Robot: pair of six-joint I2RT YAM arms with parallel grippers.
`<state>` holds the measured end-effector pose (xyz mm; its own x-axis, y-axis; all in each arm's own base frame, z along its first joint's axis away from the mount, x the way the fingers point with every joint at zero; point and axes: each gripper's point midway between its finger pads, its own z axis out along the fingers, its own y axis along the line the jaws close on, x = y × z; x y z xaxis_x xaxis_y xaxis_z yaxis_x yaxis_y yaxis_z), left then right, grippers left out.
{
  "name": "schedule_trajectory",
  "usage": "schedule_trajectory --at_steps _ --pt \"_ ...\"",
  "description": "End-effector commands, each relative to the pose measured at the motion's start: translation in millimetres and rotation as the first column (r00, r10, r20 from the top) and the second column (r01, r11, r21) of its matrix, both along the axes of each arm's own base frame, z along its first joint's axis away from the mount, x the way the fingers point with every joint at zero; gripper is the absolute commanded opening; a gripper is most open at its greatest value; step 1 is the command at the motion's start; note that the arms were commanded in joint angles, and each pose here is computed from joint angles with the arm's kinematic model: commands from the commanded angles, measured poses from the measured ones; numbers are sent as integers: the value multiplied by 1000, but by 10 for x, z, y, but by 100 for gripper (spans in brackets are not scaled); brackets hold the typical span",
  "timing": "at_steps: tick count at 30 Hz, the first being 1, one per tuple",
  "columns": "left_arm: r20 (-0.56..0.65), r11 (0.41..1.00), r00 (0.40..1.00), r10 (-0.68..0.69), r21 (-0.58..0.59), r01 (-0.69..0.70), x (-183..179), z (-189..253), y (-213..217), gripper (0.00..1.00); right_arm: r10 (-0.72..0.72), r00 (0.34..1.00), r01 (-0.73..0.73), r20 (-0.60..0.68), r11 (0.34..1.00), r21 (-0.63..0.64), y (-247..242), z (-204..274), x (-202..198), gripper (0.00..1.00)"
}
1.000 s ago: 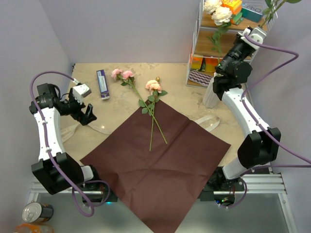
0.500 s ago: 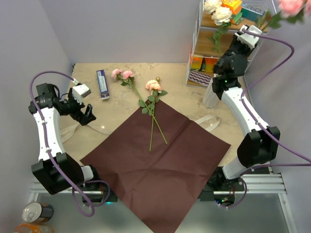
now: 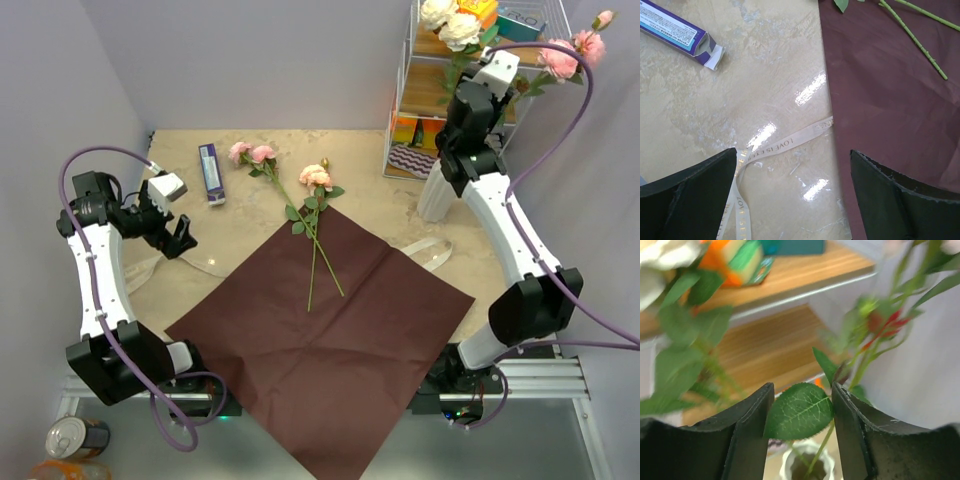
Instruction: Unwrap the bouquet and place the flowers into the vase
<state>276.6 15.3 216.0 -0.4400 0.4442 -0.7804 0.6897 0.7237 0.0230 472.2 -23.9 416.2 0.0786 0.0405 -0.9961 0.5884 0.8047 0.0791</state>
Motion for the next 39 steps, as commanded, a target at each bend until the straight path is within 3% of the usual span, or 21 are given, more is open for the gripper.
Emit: schedule_trajectory --at_steps 1,9,15,20,24,25,29,32,33,34,36,37,39 --pt "73 1000 997 -24 3 24 20 229 -29 99 329 943 -327 -50 944 52 712 -165 -133 54" --pt "86 1000 996 -26 9 26 -23 284 -47 99 543 833 -549 -100 835 -36 1666 -163 -544 66" --pt "80 1000 997 -25 -2 25 -44 302 -68 99 658 733 -665 -173 746 21 2269 -272 -693 68" --pt "83 999 996 -38 -28 41 -52 324 -116 99 732 585 -741 -350 658 137 2851 -1034 -628 77" --pt "81 999 996 -41 -31 44 -53 318 -121 99 784 463 -785 -415 579 219 3208 -1608 -660 71" --pt "82 999 996 -44 -26 46 -54 313 -116 99 827 396 -823 -400 513 245 3381 -1687 -685 69" --pt "76 999 996 -43 -20 45 -57 288 -104 99 856 231 -873 -463 392 289 3736 -2124 -653 65" --pt "75 999 996 -42 -26 44 -44 285 -106 100 829 139 -888 -542 347 302 3966 -2452 -506 64" --pt "76 999 996 -43 -29 46 -40 290 -109 99 837 146 -905 -528 329 271 4075 -2261 -382 65" --pt "74 998 996 -45 -32 48 -38 285 -113 99 805 103 -893 -584 334 302 4116 -2606 -349 65" --pt "67 998 997 -47 -36 49 -41 262 -113 99 819 103 -907 -565 311 285 4271 -2492 -210 66" --pt "63 998 997 -48 -31 50 -41 245 -106 100 784 76 -903 -616 316 290 4280 -2787 -157 66" --pt "57 998 997 -47 -30 49 -35 214 -96 99 793 83 -914 -603 302 271 4392 -2721 -15 66"
